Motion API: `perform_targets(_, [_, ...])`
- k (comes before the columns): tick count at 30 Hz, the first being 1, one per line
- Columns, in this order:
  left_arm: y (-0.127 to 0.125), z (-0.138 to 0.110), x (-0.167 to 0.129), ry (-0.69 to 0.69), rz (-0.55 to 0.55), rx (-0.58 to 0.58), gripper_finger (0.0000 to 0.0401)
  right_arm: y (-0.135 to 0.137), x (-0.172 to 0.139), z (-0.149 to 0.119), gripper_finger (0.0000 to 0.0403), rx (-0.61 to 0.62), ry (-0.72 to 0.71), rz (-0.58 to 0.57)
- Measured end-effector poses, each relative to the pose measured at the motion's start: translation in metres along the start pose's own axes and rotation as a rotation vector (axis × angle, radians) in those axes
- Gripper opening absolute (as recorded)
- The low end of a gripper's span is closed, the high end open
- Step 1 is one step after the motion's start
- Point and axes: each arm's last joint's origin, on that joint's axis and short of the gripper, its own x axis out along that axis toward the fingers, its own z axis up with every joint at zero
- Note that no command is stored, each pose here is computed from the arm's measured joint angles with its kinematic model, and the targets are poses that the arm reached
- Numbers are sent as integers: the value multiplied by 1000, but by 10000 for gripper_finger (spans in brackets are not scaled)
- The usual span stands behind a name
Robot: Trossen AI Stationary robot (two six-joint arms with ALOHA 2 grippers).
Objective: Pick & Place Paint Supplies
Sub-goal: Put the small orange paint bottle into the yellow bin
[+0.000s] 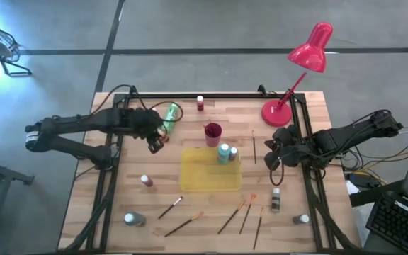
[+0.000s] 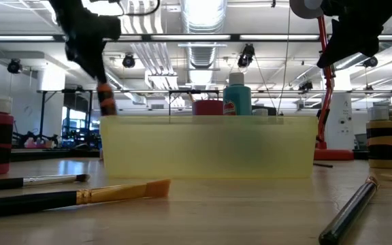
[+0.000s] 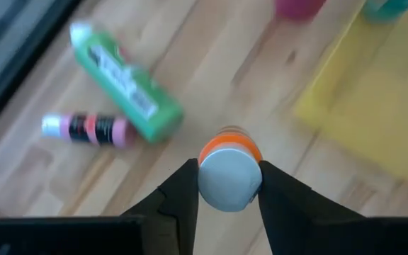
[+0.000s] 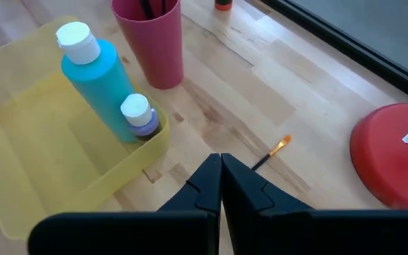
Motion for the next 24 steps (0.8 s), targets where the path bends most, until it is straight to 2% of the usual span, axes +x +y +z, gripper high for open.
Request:
perform_targets(6, [-4, 22, -21, -146, -99, 24, 124, 0, 0, 1, 8, 4, -21, -11])
perform_targets(12, [-10, 32, -26, -230, -219, 46, 124, -9, -9, 4, 8, 44, -90, -17])
perform_targets(24, [-27, 40, -17, -256, -316, 107, 124, -24, -24, 8, 8, 71, -140, 35])
